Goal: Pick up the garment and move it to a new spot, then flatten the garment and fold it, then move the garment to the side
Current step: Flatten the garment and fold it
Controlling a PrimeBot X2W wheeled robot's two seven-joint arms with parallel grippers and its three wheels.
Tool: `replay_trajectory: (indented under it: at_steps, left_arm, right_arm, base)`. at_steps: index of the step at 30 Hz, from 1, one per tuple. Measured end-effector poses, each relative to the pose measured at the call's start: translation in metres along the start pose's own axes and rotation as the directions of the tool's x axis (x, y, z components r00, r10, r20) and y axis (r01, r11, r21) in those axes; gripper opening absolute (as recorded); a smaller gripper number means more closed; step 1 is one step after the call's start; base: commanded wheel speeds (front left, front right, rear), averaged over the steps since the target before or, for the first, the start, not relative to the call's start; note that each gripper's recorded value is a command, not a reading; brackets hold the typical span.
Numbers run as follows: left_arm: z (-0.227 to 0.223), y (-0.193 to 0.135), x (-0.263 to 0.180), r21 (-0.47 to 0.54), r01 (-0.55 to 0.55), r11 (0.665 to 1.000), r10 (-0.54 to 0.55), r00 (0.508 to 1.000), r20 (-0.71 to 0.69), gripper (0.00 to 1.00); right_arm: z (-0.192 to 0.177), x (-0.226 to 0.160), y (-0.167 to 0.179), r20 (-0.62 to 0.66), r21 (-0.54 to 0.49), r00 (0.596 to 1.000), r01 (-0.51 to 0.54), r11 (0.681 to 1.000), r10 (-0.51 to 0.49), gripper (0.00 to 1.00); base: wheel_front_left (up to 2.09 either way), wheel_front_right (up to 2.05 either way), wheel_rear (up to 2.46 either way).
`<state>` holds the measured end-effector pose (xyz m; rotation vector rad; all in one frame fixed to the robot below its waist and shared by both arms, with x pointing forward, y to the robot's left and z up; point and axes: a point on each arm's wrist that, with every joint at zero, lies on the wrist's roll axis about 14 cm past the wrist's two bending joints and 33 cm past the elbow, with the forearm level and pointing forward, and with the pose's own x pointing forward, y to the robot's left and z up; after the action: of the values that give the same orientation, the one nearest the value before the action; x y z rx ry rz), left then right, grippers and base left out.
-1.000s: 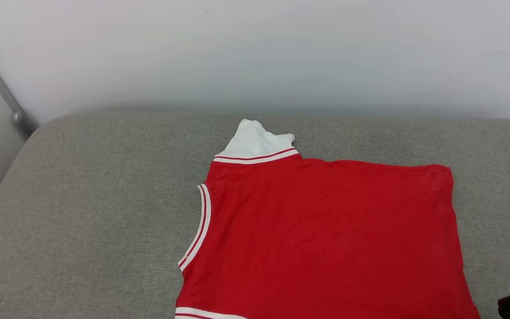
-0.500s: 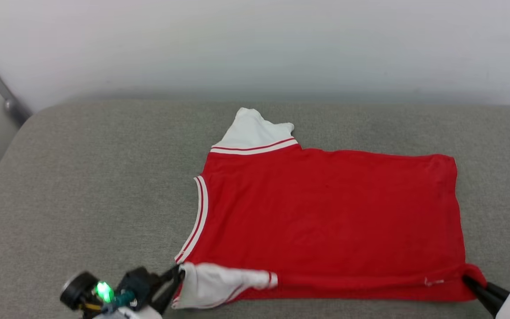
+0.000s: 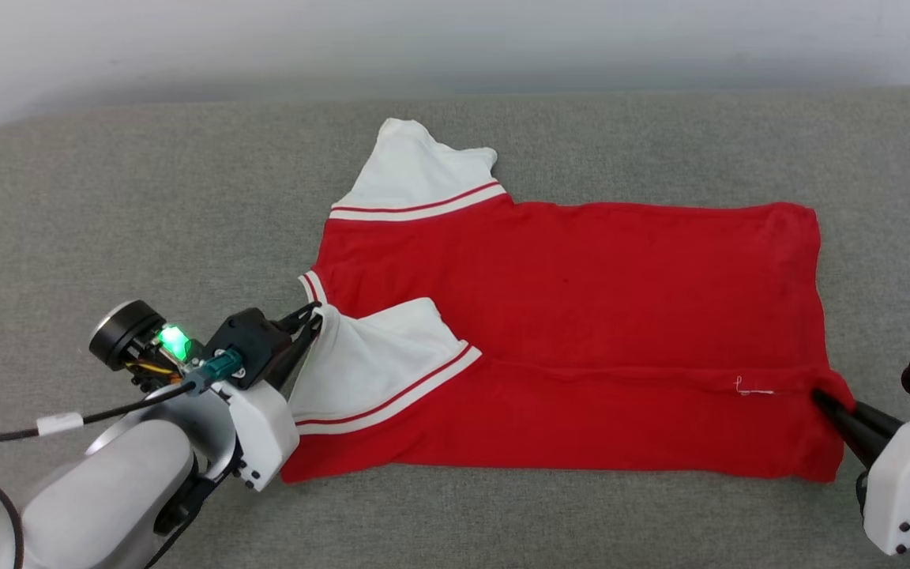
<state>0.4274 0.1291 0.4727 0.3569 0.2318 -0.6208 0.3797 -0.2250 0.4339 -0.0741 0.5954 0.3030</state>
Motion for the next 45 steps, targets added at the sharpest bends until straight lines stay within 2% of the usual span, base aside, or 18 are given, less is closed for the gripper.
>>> replay_trajectory:
  at_steps: [11,19,20,21,22,23,29,34,40,45]
  left_arm:
    - [-0.059,0.001,0.042,-0.051,0.065,0.997,-0.072,0.987,-0.142,0.0]
    - [-0.075,-0.003,0.045,-0.071,0.064,0.995,-0.075,0.983,-0.166,0.0]
    - [-0.074,-0.002,0.045,-0.069,0.058,0.996,-0.069,0.984,-0.162,0.04]
    - [-0.071,-0.001,0.045,-0.067,0.054,0.996,-0.064,0.986,-0.154,0.35]
    - [-0.068,0.001,0.044,-0.059,0.049,0.997,-0.057,0.988,-0.144,1.0]
    - [-0.063,0.004,0.043,-0.052,0.041,0.998,-0.047,0.991,-0.127,1.0]
    - [-0.019,0.036,0.034,0.008,-0.035,0.999,0.036,0.999,-0.035,1.0]
    - [0.013,0.06,0.022,0.032,-0.085,0.996,0.086,0.995,-0.051,1.0]
    - [0.02,0.063,0.008,-0.071,-0.079,0.994,0.061,0.973,-0.221,1.0]
    - [0.005,0.038,-0.004,-0.14,0.004,0.99,-0.063,0.906,-0.419,1.0]
  right_arm:
    - [-0.037,0.038,-0.015,-0.181,0.007,0.983,0.015,1.0,-0.014,0.0]
    - [-0.043,0.051,-0.011,-0.202,-0.005,0.979,-0.008,1.0,0.007,0.0]
    - [-0.041,0.051,-0.011,-0.193,-0.003,0.981,-0.008,1.0,0.007,0.01]
    - [-0.038,0.05,-0.011,-0.181,-0.003,0.983,-0.007,1.0,0.007,0.22]
    - [-0.035,0.05,-0.011,-0.168,-0.005,0.986,-0.007,1.0,0.006,0.7]
    - [-0.032,0.049,-0.01,-0.151,-0.008,0.989,-0.007,1.0,0.006,1.0]
    - [-0.006,0.036,-0.008,-0.043,-0.023,0.999,-0.001,1.0,0.0,1.0]
    - [0.006,0.023,-0.006,0.012,-0.03,1.0,0.004,1.0,-0.004,1.0]
    - [0.015,0.013,-0.003,0.037,-0.039,0.999,0.008,0.999,-0.007,1.0]
    - [0.02,0.009,-0.001,0.049,-0.039,0.999,0.01,0.999,-0.009,1.0]
  base:
    - [0.0,0.0,0.0]
    - [0.0,0.0,0.0]
    - [0.0,0.0,0.0]
    - [0.0,0.0,0.0]
    - [0.0,0.0,0.0]
    - [0.0,0.0,0.0]
    - [0.0,0.0,0.0]
    - [0.0,0.0,0.0]
    - [0.0,0.0,0.0]
    - [0.0,0.0,0.0]
